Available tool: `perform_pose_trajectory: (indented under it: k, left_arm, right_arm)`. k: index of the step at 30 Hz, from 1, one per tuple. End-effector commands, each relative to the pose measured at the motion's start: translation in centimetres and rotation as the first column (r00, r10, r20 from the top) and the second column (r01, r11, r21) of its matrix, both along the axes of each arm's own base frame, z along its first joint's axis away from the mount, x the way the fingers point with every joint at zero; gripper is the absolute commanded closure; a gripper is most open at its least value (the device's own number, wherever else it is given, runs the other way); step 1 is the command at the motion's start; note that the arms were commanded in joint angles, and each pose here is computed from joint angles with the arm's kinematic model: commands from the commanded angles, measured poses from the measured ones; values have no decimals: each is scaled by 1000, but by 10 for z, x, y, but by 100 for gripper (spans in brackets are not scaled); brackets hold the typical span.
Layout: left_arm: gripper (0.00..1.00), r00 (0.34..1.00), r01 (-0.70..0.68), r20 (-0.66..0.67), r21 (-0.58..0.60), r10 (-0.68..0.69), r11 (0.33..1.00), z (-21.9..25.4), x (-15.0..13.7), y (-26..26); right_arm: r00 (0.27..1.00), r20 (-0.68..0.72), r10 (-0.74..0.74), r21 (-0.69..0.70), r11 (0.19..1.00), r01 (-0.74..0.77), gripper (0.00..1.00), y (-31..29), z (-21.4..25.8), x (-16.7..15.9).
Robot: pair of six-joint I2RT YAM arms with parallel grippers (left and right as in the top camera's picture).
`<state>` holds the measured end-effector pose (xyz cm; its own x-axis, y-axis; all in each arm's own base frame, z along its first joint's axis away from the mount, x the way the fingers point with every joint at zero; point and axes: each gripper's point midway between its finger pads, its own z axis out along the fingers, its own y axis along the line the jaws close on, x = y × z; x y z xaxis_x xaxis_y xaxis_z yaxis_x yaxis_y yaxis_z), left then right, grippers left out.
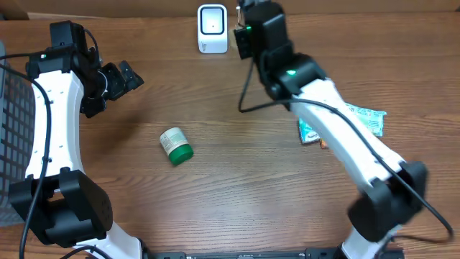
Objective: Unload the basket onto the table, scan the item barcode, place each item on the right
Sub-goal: 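Hold the mushroom bag in front of the scanner with right gripper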
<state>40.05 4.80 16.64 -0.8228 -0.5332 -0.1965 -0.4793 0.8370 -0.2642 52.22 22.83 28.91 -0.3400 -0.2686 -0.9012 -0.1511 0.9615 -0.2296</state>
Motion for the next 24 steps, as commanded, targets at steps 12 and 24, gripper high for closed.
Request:
perform_pose_trajectory:
  k: [12, 24]
  left_arm:
    - [0, 1000, 11, 13, 13, -11, 1000, 4, 2, -1]
    - [0, 1000, 11, 13, 13, -11, 1000, 4, 2, -1]
  right_arm:
    - [972, 203, 118, -766, 638, 82, 96, 24, -89, 79]
    - [966, 150, 209, -864, 504, 25, 96, 39, -151, 89]
